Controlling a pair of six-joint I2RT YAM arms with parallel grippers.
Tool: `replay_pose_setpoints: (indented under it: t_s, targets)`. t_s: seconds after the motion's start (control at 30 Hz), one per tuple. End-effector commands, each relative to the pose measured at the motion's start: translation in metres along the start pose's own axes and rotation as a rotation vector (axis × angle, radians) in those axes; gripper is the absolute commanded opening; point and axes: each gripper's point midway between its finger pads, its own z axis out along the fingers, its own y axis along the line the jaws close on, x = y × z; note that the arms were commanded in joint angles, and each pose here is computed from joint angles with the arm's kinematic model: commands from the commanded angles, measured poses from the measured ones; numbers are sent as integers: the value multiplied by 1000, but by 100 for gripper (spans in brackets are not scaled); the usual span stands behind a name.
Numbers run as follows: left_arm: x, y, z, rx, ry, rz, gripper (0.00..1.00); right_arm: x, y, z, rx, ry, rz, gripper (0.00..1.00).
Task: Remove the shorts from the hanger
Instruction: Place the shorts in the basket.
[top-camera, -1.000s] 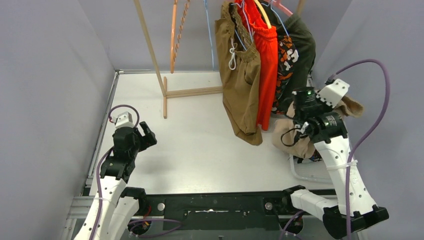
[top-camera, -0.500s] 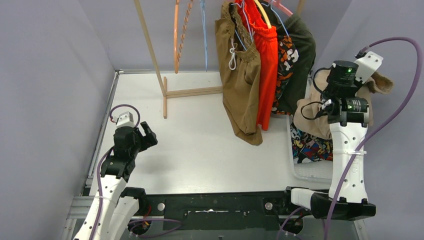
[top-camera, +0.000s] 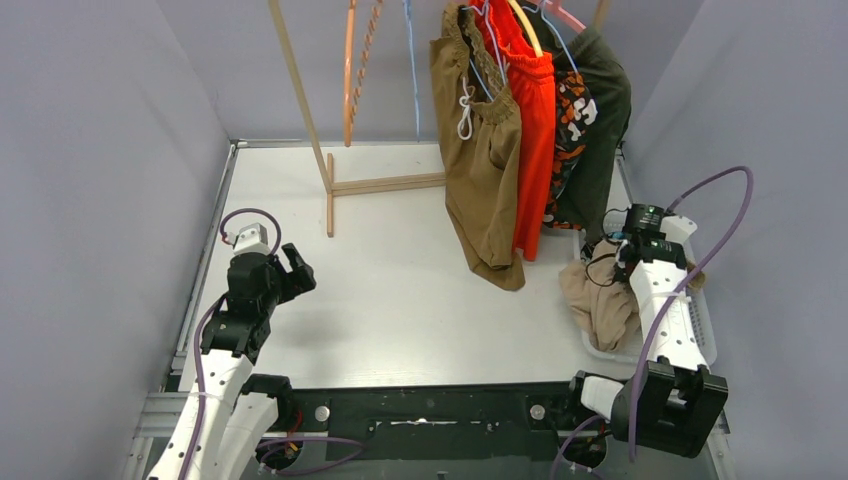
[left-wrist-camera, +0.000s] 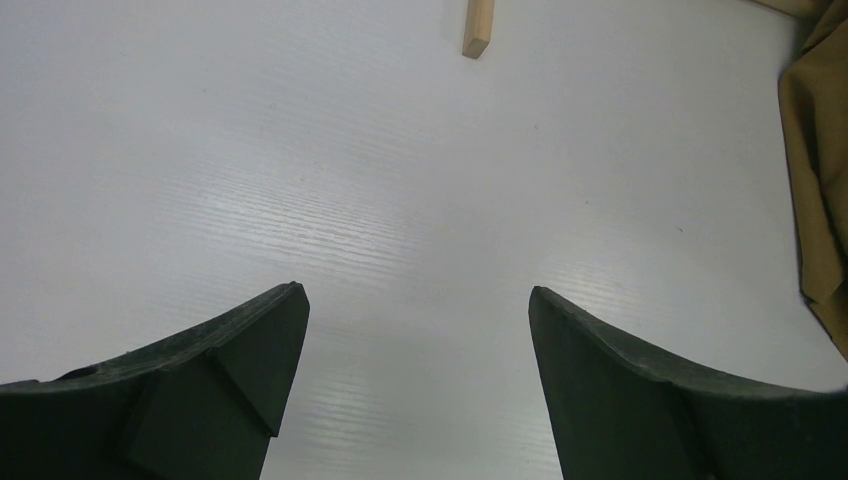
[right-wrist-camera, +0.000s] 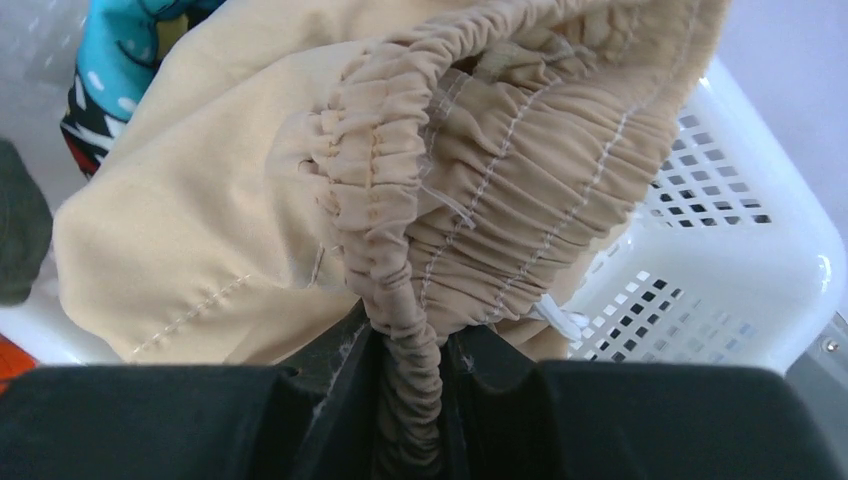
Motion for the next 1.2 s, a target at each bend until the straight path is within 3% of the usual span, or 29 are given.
replay_pose_setpoints:
  t_s: [0.0, 0.07, 0.2, 0.5, 0.7, 0.83, 1.0, 1.17]
  targets:
    - [-27, -12, -3, 46, -83, -2, 82, -70, -1, -23, -36, -194, 93, 0]
    - [-28, -12, -4, 44, -90, -4, 81, -107, -4, -44, -54, -275, 67, 0]
    - [-28, -12, -4, 45, -90, -2, 82, -122, -2, -42, -67, -271, 35, 1]
    - [-28, -12, -4, 48, -87, -3, 82, -20, 6, 32, -37, -66, -3, 0]
    - [-28, -12, -4, 52, -86, -2, 82, 7, 17, 41, -91, 54, -66, 0]
    - [-28, -11, -5, 46, -91, -5, 82, 8, 14, 37, -95, 28, -26, 12]
    - [-27, -12, -5, 50, -86, -4, 82, 14, 21, 35, -150, 105, -49, 21]
    - [-26, -12, -4, 51, -79, -5, 82, -9, 23, 8, -182, 76, 10, 52]
